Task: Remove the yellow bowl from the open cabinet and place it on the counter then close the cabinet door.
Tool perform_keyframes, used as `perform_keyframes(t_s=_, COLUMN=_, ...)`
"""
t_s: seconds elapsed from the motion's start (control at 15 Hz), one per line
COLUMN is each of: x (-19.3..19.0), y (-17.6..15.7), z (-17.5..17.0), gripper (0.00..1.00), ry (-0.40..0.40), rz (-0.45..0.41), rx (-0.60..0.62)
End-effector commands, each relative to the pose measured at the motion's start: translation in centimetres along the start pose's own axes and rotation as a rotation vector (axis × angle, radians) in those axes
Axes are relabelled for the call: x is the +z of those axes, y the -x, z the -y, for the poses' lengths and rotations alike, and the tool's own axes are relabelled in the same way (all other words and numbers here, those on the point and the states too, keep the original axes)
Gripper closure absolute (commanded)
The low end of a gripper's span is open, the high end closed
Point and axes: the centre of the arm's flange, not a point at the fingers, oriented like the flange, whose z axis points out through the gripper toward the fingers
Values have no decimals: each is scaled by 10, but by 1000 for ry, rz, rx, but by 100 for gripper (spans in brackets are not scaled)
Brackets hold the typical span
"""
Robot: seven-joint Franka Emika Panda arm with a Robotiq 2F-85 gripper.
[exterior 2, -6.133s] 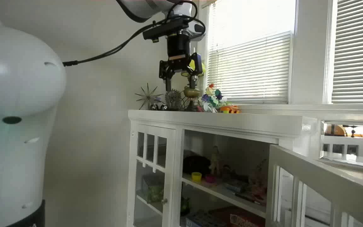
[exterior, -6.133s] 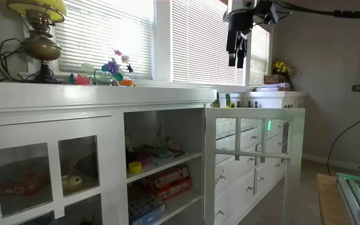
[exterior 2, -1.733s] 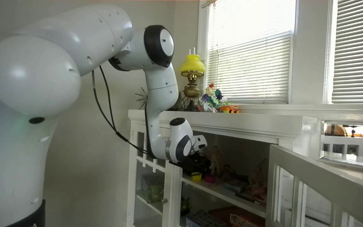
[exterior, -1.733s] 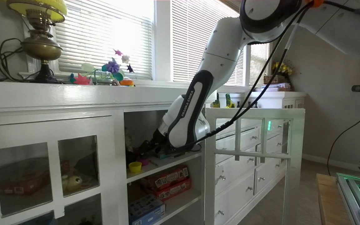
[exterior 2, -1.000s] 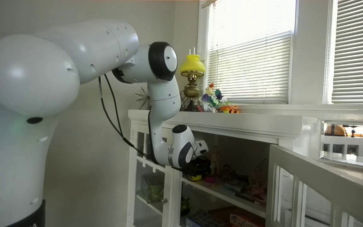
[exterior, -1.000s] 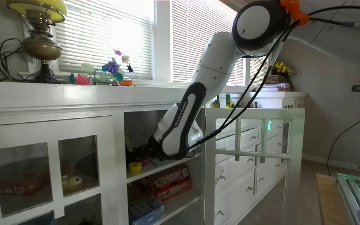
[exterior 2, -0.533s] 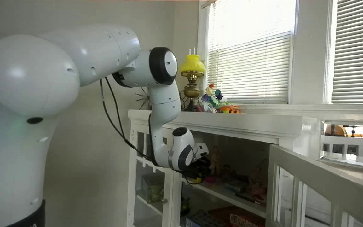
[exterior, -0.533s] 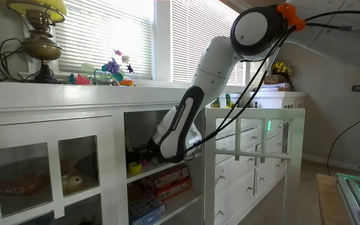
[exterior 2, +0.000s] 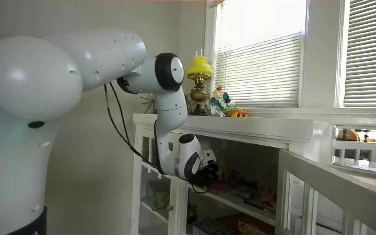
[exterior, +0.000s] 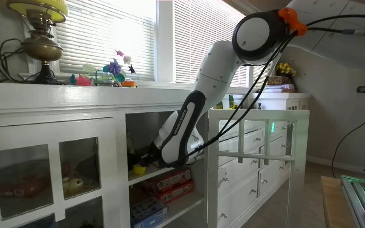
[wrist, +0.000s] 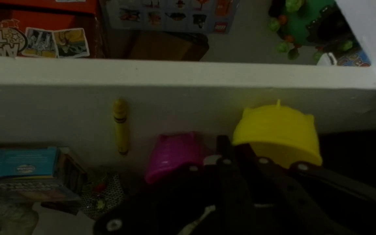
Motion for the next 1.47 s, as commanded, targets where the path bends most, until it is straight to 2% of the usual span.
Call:
perform_keyframes(t_s=0.0, x=12, y=-1, z=6, gripper=99, ry=3, rz=-15, rx=10)
perform_keyframes(t_s=0.13, x=-1, y=-6, z=8, gripper=98, ry=6, rz=-1, rx=18)
perform_keyframes(t_s=0.47, x=-89, y=-22, z=10, gripper=99, ry=-10, rz=40, rx=-38)
perform_keyframes(t_s=0.73, x=-136, y=-17, z=4, gripper=99, ry=3, rz=110, rx=-98)
perform_keyframes(t_s=0.93, x=-171, y=-4, z=4, gripper=99, ry=-18, rz=187, rx=-178)
perform_keyframes(t_s=1.2, x=-219, y=2, z=23, gripper=99, ry=-83, rz=224, rx=-333)
perform_keyframes(t_s=1.4, x=-258, y=-20, z=36, gripper=99, ry=-117, rz=242, rx=-421)
